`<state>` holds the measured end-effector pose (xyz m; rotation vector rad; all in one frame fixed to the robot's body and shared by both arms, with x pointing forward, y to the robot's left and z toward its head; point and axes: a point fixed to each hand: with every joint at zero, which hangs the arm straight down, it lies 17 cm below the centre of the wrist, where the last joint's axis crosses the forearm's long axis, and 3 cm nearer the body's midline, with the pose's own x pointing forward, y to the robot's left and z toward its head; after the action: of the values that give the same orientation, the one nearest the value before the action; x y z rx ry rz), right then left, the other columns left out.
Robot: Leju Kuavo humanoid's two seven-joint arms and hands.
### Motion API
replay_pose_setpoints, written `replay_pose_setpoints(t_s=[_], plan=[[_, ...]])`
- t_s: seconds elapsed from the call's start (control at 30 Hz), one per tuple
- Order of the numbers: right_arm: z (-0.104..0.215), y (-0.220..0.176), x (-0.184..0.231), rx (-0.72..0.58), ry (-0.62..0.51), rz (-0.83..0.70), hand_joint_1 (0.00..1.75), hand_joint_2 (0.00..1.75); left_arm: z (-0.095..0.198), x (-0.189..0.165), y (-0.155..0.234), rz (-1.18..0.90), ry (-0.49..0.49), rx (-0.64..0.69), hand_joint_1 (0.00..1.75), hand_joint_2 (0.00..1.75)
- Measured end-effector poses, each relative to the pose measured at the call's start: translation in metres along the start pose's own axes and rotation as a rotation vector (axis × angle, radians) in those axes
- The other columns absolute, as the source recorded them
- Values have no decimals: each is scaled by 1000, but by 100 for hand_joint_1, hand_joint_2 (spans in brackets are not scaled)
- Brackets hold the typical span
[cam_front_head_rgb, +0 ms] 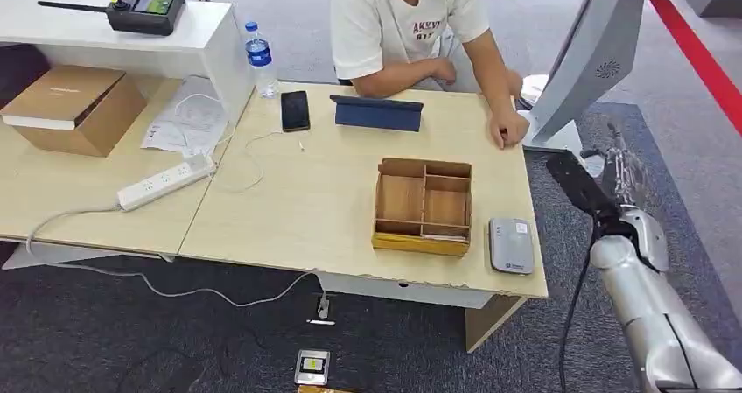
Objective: Pass the card to the sensor for recognition and then transmit it.
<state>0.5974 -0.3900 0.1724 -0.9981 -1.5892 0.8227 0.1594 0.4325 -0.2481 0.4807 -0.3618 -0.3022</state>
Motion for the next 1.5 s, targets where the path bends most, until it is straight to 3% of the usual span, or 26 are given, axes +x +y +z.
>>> replay_pose_setpoints(t_s=[0.37, 0.7, 1.5], plan=[[26, 46, -8, 151, 12, 33, 175, 175, 1, 2, -3, -4, -9, -1, 0, 0], [49, 96, 9, 283, -19, 55, 175, 175, 1, 1, -3, 5, -2, 4, 0, 0], [102, 152, 11, 409, 14, 31, 175, 175, 2, 3, -4, -13, -18, 10, 0, 0]])
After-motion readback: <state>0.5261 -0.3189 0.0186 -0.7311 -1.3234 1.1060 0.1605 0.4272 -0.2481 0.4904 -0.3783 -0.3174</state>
